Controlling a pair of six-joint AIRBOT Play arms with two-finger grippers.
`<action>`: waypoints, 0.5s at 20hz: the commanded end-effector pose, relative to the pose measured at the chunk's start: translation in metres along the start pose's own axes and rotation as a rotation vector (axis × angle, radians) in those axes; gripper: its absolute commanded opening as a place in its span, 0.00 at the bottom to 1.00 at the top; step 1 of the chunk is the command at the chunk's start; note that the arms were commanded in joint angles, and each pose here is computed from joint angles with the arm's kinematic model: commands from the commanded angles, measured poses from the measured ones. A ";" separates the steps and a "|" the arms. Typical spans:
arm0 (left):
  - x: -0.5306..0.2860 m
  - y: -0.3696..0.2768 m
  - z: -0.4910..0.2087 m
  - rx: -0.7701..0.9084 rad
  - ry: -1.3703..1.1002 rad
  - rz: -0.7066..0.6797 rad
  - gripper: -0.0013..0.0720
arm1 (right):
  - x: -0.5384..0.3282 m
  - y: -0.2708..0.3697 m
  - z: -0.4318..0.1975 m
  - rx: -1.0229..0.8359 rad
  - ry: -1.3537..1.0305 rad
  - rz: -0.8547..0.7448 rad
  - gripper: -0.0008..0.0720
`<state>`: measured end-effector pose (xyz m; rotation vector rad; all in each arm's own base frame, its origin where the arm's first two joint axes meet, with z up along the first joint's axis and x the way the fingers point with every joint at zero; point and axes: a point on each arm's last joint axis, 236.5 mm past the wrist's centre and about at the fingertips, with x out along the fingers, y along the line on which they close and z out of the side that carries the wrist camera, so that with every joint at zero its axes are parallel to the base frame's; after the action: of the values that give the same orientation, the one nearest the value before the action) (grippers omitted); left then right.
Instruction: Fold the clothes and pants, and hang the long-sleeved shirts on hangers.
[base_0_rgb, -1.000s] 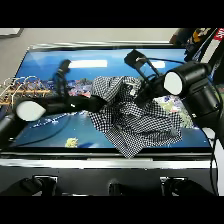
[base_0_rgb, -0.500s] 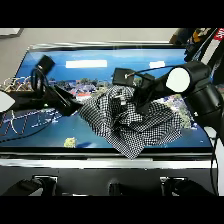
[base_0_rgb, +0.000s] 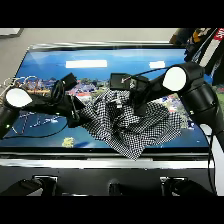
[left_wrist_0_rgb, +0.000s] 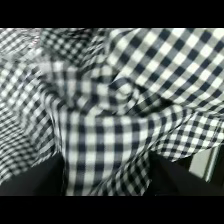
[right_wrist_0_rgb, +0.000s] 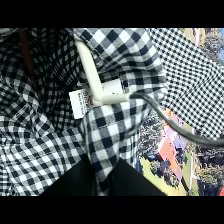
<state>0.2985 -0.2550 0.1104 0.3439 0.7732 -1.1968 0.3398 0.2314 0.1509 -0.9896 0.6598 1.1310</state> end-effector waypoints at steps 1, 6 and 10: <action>0.012 -0.002 -0.005 0.006 0.013 -0.043 0.50 | 0.000 0.001 0.007 0.002 -0.029 0.005 0.05; 0.010 -0.002 -0.003 0.012 0.007 -0.038 0.05 | -0.006 0.001 0.010 0.003 -0.042 -0.005 0.15; -0.001 -0.005 0.007 0.055 -0.024 -0.009 0.05 | -0.039 -0.011 0.005 0.105 -0.057 -0.100 0.55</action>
<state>0.2969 -0.2603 0.1082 0.3540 0.7605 -1.2310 0.3362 0.2319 0.1727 -0.9278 0.6165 1.0961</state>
